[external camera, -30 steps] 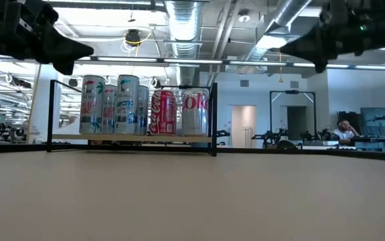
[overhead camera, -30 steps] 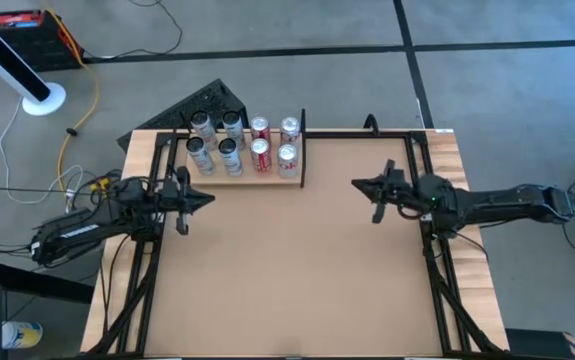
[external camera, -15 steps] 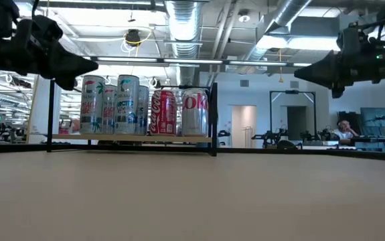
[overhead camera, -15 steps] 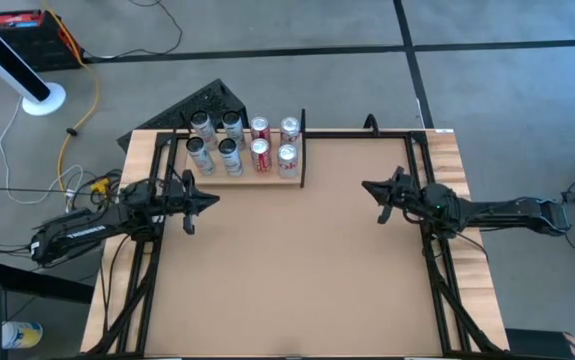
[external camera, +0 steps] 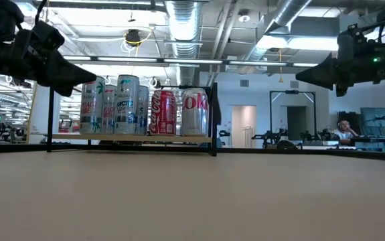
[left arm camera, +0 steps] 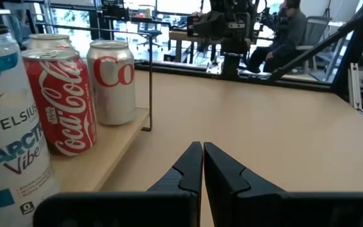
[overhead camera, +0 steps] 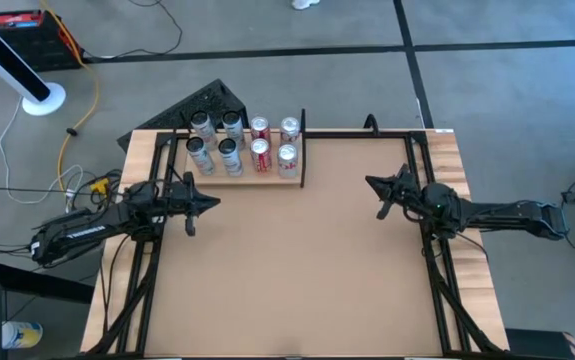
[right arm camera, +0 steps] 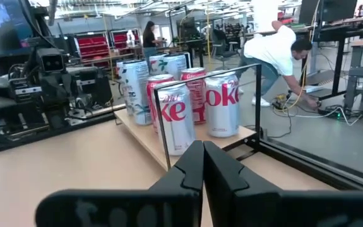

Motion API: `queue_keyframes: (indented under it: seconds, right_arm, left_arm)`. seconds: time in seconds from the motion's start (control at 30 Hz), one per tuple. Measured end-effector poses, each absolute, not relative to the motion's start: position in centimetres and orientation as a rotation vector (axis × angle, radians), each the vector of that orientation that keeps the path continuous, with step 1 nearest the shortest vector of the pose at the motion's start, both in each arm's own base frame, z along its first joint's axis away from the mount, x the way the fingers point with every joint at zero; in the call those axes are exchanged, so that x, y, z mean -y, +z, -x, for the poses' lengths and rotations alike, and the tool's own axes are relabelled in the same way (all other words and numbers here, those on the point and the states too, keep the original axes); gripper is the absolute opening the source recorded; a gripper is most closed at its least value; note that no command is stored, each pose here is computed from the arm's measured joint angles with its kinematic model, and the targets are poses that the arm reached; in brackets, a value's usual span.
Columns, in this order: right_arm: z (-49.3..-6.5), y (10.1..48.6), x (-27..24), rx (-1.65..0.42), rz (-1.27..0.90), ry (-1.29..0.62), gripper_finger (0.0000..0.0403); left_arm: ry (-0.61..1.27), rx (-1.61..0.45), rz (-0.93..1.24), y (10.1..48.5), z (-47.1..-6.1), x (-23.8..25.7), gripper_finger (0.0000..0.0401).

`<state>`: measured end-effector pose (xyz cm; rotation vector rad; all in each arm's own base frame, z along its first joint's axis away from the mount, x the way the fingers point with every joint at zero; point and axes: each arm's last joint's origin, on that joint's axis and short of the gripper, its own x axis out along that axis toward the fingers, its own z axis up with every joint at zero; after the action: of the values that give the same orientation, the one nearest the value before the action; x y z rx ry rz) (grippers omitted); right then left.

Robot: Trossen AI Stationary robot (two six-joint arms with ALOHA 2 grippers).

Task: Place canned beverage on shelf
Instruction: Return to Home Position

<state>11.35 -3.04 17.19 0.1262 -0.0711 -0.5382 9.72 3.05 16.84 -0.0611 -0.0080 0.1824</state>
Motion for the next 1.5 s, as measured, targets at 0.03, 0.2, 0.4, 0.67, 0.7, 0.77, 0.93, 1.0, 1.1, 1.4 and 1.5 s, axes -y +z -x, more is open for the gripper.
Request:
queue_keyframes:
  seconds: [0.03,0.2,0.4,0.67,0.7,0.77,0.93,1.0,1.1,1.4,1.5]
  right_arm:
    - [-11.3,17.2,3.0,0.071,-0.126,-0.538,0.0037]
    - [-11.4,17.0,3.0,0.057,-0.123,-0.539,0.0037]
    - [-11.4,16.7,3.0,0.022,-0.119,-0.541,0.0038]
    - [-11.3,16.1,3.0,-0.037,-0.113,-0.544,0.0038]
    - [-11.3,16.1,3.0,-0.045,-0.112,-0.544,0.0038]
    - [-11.3,15.9,3.0,-0.063,-0.111,-0.545,0.0038]
    - [-11.3,15.6,3.0,-0.099,-0.107,-0.547,0.0038]
    - [-11.3,15.4,3.0,-0.113,-0.106,-0.547,0.0038]
    - [-11.2,15.3,3.0,-0.130,-0.104,-0.548,0.0038]
    - [-11.2,14.8,3.0,-0.176,-0.100,-0.550,0.0038]
    - [-11.1,14.8,3.0,-0.182,-0.099,-0.550,0.0038]
  left_arm:
    - [0.185,0.005,0.063,16.8,-9.7,-3.1,0.0000]
    - [0.180,-0.017,0.079,16.6,-9.7,-3.0,0.0000]
    - [0.209,-0.024,0.050,16.5,-9.7,-3.1,0.0000]
    - [0.210,-0.024,0.052,16.5,-9.7,-3.1,0.0000]
    - [0.210,-0.024,0.049,16.5,-9.7,-3.1,0.0000]
    - [0.210,-0.025,0.046,16.5,-9.7,-3.1,0.0000]
    - [0.210,-0.024,0.053,16.5,-9.7,-3.1,0.0000]
    - [0.210,-0.024,0.051,16.5,-9.7,-3.1,0.0000]
    - [0.210,-0.024,0.050,16.5,-9.7,-3.1,0.0000]
    - [0.210,-0.024,0.049,16.5,-9.7,-3.1,0.0000]
    - [0.210,-0.024,0.049,16.5,-9.7,-3.1,0.0000]
